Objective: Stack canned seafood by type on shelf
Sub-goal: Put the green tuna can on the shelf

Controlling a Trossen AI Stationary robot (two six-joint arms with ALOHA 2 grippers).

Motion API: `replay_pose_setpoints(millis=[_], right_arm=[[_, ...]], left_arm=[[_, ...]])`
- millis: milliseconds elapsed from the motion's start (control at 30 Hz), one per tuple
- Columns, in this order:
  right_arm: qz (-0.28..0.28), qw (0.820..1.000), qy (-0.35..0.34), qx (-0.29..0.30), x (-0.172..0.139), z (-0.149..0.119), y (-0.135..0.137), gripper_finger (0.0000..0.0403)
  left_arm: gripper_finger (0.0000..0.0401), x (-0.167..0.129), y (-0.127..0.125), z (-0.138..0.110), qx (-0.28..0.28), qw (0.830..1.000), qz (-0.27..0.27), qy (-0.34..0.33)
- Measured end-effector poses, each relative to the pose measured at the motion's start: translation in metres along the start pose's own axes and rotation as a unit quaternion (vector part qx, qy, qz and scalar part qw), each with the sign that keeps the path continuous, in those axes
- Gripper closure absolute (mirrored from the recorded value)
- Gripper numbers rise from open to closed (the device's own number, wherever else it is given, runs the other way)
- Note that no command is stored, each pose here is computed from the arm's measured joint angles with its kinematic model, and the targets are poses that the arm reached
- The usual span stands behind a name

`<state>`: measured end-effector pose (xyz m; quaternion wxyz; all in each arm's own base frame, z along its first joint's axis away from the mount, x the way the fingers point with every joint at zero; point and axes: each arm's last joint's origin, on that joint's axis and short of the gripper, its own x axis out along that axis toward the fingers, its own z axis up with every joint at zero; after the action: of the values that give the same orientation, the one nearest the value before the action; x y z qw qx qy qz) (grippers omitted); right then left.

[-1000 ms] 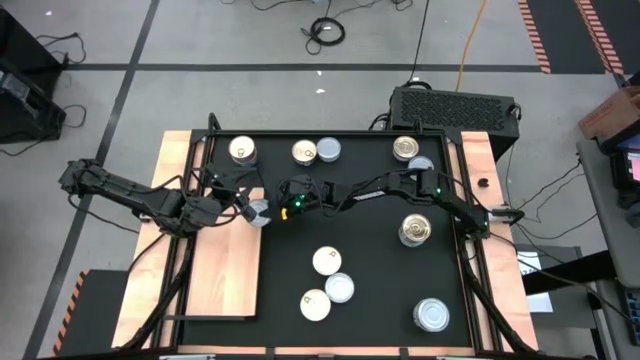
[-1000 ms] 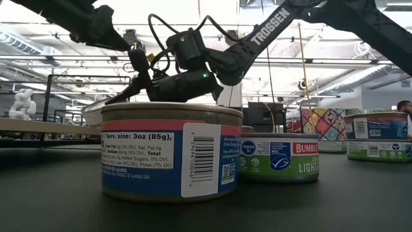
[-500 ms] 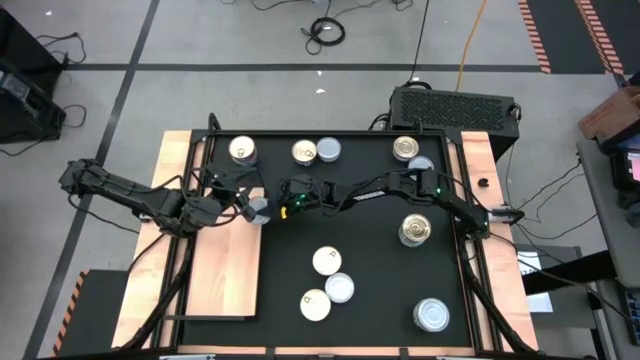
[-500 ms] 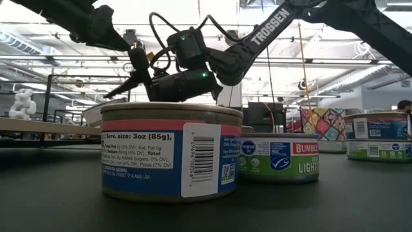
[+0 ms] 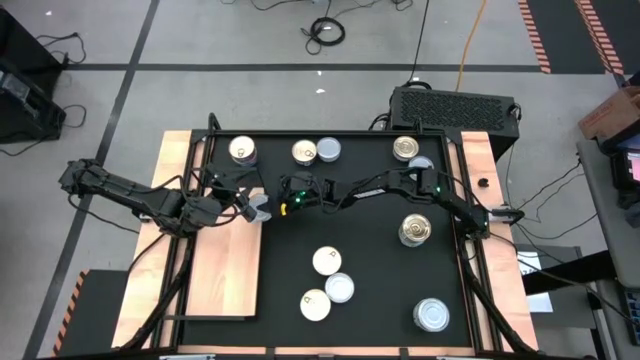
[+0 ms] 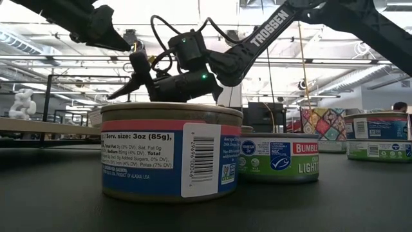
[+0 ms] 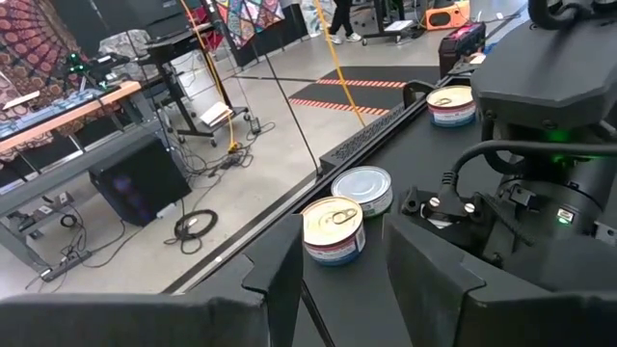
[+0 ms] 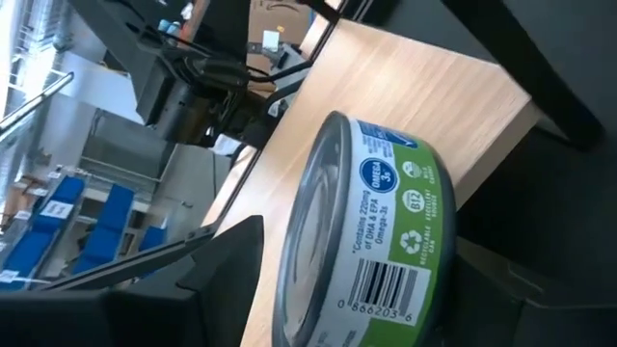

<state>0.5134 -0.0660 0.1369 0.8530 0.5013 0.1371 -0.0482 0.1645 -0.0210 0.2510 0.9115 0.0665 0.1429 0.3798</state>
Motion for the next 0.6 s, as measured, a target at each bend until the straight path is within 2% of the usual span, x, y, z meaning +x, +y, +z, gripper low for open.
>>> replay_pose_setpoints(millis=[233, 467, 600], right_arm=[[-0.005, 1.000, -0.005, -0.004, 0.000, 0.001, -0.001, 0.0149], [-0.002, 1.000, -0.001, -0.004, 0.000, 0.000, -0.001, 0.0149], [-0.005, 1.000, 0.004, -0.004, 0.000, 0.000, -0.001, 0.0149]], left_arm=[[0.0254, 0.000, -0.001, -0.001, 0.003, 1.000, -0.010, 0.003], [0.0254, -0.001, -0.009, -0.002, 0.018, 0.989, -0.144, 0.023], [0.0254, 0.000, -0.012, -0.007, 0.053, 0.984, -0.164, 0.042]])
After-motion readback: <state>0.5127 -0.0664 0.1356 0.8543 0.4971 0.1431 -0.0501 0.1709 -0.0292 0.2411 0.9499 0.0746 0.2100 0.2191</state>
